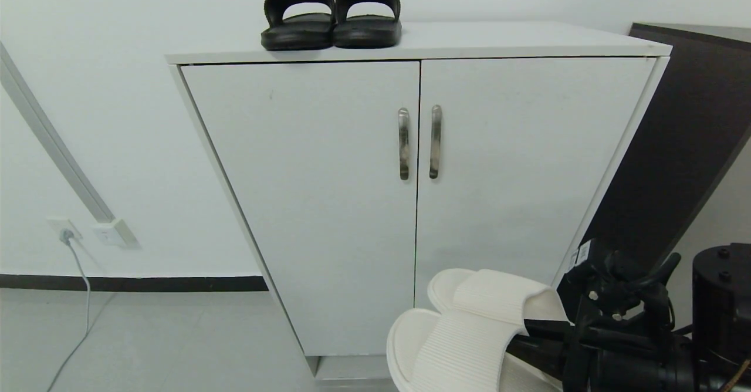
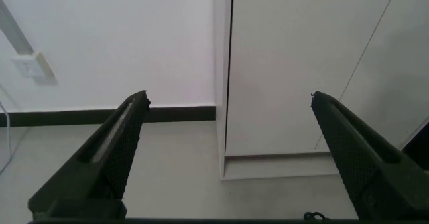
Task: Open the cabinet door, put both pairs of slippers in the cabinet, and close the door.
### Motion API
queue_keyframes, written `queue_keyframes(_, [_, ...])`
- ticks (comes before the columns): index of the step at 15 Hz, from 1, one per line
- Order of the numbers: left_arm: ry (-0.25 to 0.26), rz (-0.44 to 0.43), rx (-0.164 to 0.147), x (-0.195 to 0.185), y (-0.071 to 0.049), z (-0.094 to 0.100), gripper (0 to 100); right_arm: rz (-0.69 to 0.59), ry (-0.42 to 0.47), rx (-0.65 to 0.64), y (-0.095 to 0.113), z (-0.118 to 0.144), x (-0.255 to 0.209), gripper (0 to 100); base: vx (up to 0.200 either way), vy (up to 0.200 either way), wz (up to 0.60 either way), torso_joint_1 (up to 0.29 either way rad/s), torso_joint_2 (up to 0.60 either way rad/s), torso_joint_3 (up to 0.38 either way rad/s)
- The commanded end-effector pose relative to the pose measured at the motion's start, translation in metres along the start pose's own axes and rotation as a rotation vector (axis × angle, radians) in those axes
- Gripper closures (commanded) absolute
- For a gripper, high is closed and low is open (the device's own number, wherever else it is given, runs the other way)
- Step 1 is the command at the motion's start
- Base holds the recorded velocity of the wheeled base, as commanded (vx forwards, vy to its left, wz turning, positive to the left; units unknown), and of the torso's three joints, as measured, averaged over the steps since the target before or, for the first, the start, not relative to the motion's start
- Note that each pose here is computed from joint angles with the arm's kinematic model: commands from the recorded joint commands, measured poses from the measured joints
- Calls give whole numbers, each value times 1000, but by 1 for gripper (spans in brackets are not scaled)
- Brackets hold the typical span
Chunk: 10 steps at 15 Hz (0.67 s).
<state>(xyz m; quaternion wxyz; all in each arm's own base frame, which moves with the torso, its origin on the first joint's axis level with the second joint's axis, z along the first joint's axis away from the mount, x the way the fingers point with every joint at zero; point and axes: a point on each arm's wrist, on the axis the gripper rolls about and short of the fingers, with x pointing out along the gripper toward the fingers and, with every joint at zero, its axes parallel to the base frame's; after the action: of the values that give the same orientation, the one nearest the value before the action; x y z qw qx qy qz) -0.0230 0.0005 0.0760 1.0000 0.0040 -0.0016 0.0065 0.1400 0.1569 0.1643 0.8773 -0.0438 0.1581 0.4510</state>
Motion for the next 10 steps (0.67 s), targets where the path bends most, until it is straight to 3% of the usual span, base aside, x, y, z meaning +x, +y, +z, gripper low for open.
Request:
queue_keyframes(1, [-1, 1, 7, 0, 0, 1, 0, 2, 0, 0, 0, 0, 0, 100, 0, 0, 0, 12, 144, 139])
queue_keyframes(2, [-29, -3, 14, -2, 0, 15, 0, 1, 5, 1, 0, -1, 0, 100, 0, 0, 0, 2, 76, 66])
queue_keyframes(3, [-80, -10, -46, -5, 1, 56, 0, 2, -1, 0, 0, -1, 0, 100, 0, 0, 0, 2, 51, 46])
queue_keyframes(4, [-73, -44, -110, 1, 0, 88, 0, 2, -6, -1, 0, -2, 0, 100, 0, 0, 0, 0, 0, 0])
queue_keyframes(6, [35, -182, -85, 29, -4, 110, 0, 0, -11, -18, 0, -2, 1, 100, 0, 0, 0, 0, 0, 0])
queue_keyframes(7, [62, -266, -84, 44, -6, 117, 0, 2, -20, -22, 0, 0, 0, 100, 0, 0, 0, 0, 0, 0])
queue_keyframes(9, [114, -390, -95, 66, -9, 121, 0, 1, -32, -24, 0, 1, 0, 100, 0, 0, 0, 0, 0, 0])
queue_keyframes(10, [175, -484, -111, 85, -12, 122, 0, 0, -21, -23, 0, -1, 3, 100, 0, 0, 0, 0, 0, 0])
